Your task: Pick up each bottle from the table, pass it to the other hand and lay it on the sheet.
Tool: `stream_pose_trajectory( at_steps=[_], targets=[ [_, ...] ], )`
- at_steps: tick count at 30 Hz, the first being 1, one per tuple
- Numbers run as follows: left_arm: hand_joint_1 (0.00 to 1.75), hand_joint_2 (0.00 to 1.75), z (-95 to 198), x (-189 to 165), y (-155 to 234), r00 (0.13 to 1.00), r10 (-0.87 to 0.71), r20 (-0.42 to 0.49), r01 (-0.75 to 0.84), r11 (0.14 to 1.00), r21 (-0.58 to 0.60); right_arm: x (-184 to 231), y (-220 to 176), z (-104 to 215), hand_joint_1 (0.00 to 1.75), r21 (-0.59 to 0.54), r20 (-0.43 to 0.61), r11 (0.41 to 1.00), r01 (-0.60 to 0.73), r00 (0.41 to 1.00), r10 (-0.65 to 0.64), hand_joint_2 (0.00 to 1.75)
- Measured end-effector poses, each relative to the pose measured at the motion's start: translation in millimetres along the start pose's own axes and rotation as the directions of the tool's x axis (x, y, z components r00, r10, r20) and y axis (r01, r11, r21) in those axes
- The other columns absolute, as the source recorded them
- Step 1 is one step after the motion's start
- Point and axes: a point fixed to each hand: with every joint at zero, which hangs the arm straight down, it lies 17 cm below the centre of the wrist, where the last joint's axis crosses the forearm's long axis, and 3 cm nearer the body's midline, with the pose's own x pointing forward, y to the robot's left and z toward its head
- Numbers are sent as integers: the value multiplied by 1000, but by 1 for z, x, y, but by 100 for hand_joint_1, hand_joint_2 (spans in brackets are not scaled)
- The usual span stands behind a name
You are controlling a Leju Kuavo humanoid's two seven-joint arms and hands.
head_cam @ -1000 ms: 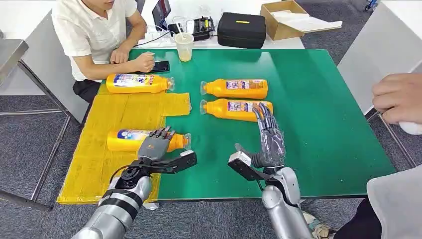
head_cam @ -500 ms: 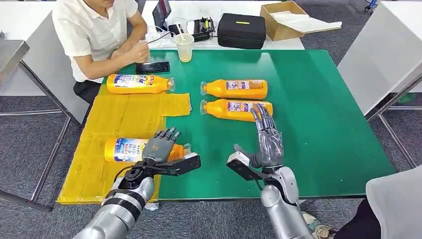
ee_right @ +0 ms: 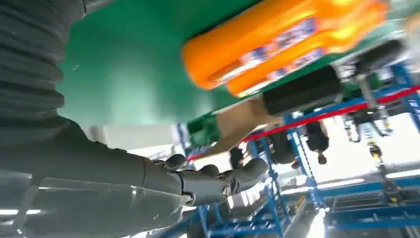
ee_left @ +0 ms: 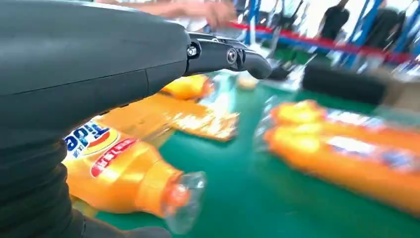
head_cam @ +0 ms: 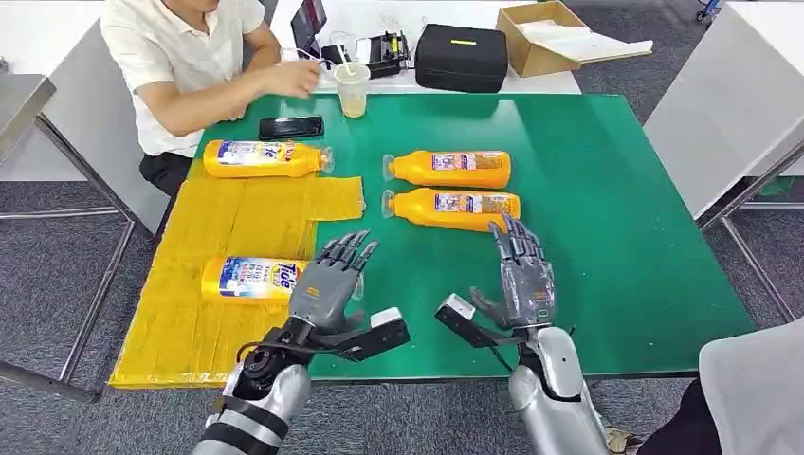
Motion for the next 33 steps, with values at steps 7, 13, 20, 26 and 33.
stream_pose_trajectory(
  at_steps=[7,13,20,26,33],
  targets=[
    [0,175,29,60,11,976,160,151,-166,986,27,-56,14,10,0,96,-54,987,-127,990,133,175],
    [0,175,45,86,12,932,288,222,-297,955,10,-80,32,17,0,176,-76,972,-155,982,171,175],
    [0,175,47,92,21,924,297,243,-312,950,27,-86,42,20,0,214,-88,964,-155,980,177,175],
    [0,175,48,94,22,922,298,246,-314,949,28,-92,50,18,0,255,-95,953,-161,977,191,175],
    [0,175,48,94,20,921,302,245,-317,948,22,-93,72,15,0,325,-89,935,-142,980,179,175]
  ],
)
